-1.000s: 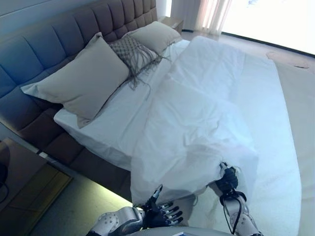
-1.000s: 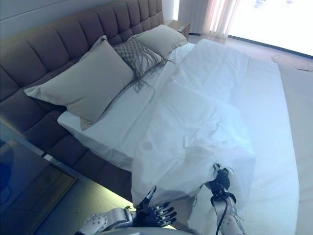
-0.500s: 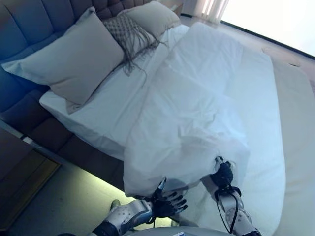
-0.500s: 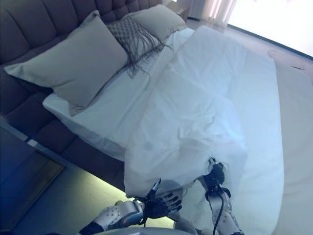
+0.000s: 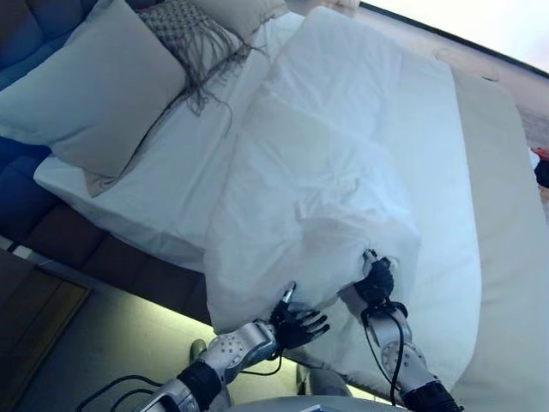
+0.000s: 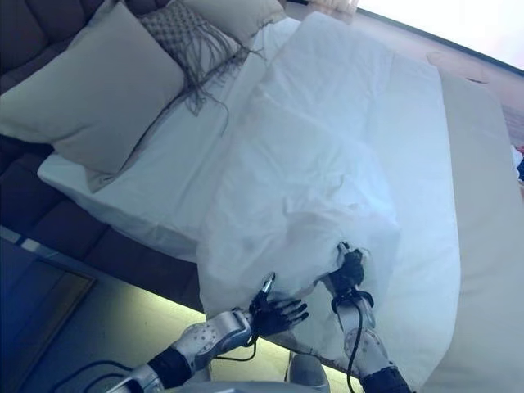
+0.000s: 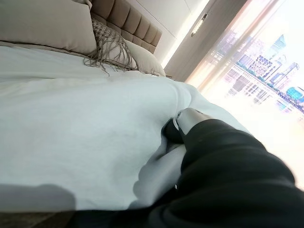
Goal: Make the bed neatly
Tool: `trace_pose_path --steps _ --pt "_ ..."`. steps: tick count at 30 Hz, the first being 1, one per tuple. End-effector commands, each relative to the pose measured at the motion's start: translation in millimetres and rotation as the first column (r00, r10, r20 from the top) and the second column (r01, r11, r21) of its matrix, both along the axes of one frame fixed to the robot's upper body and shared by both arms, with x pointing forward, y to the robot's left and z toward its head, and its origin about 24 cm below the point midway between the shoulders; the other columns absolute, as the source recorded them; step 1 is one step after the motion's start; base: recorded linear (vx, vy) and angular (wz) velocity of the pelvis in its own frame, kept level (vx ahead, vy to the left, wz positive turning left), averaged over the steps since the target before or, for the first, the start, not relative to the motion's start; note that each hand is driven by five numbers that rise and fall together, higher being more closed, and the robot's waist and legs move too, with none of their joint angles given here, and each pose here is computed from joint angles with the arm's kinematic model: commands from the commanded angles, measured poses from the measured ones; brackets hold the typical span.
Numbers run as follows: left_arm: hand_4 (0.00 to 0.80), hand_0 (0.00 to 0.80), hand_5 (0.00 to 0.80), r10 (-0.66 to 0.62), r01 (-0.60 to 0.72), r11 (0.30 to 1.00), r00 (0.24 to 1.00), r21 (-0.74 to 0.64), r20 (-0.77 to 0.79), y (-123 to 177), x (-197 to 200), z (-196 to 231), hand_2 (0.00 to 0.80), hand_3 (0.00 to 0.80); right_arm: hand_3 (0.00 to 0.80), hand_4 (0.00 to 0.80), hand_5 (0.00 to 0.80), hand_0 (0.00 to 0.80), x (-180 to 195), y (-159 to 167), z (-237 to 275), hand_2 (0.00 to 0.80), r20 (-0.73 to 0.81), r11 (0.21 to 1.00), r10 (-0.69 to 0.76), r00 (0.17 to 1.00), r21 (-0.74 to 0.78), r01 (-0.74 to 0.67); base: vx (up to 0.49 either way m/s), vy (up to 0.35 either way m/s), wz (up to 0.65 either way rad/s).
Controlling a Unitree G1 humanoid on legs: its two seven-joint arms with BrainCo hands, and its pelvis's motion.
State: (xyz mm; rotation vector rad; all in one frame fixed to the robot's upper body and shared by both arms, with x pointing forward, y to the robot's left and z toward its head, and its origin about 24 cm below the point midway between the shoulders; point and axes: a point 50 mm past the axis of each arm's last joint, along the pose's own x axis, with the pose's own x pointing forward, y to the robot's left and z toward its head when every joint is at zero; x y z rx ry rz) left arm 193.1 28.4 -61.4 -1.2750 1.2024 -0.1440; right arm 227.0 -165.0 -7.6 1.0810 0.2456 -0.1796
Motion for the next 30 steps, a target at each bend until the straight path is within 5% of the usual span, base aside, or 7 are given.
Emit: trace_pose_path --steps 1,9,17,23,24,25,30 --pt "0.0 0.0 0.0 0.068 -0.066 0.992 0.998 -0.112 0.012 -27.4 20.2 23.8 0.0 0.0 0.8 0.8 0.8 0.8 18.2 11.3 60.5 0.8 0.278 0.994 0.103 0.955 -0.064 -0.089 0.032 0.061 -0.2" --pt "0.0 0.0 0.0 0.174 -0.172 0.983 0.984 -0.07 0.026 -17.0 53.9 36.6 0.0 0.0 0.8 0.8 0.8 0.8 19.2 23.7 63.2 0.8 0.264 0.984 0.175 0.949 -0.079 -0.16 0.038 0.067 -0.13" --pt "0.0 0.0 0.0 0.213 -0.218 0.962 0.976 0.163 0.046 7.2 69.7 25.8 0.0 0.0 0.8 0.8 0.8 0.8 19.4 32.6 67.3 0.8 0.262 0.975 0.219 0.94 -0.097 -0.2 0.034 0.027 -0.07" --pt "0.0 0.0 0.0 0.233 -0.238 0.957 0.971 0.163 0.051 12.3 71.2 23.2 0.0 0.0 0.8 0.8 0.8 0.8 15.2 31.3 62.1 0.8 0.233 0.974 0.224 0.946 -0.094 -0.207 0.064 0.028 -0.06" --pt "0.445 0.445 0.445 0.228 -0.234 0.959 0.972 0.159 0.056 11.0 71.0 23.7 0.445 0.445 0.8 0.8 0.8 0.8 14.8 31.6 61.9 0.8 0.23 0.974 0.223 0.947 -0.094 -0.206 0.054 0.032 0.0" --pt "0.8 0.8 0.8 0.23 -0.236 0.96 0.971 0.149 0.06 10.0 71.1 24.9 0.8 0.8 0.8 0.8 0.8 0.8 14.2 31.7 61.7 0.8 0.225 0.974 0.221 0.949 -0.095 -0.204 0.053 0.031 0.0" --pt "0.8 0.8 0.8 0.231 -0.24 0.963 0.97 0.123 0.082 8.2 67.5 24.8 0.8 0.8 0.8 0.8 0.8 0.8 9.9 29.6 57.3 0.8 0.204 0.974 0.221 0.954 -0.093 -0.206 0.029 0.018 0.0"
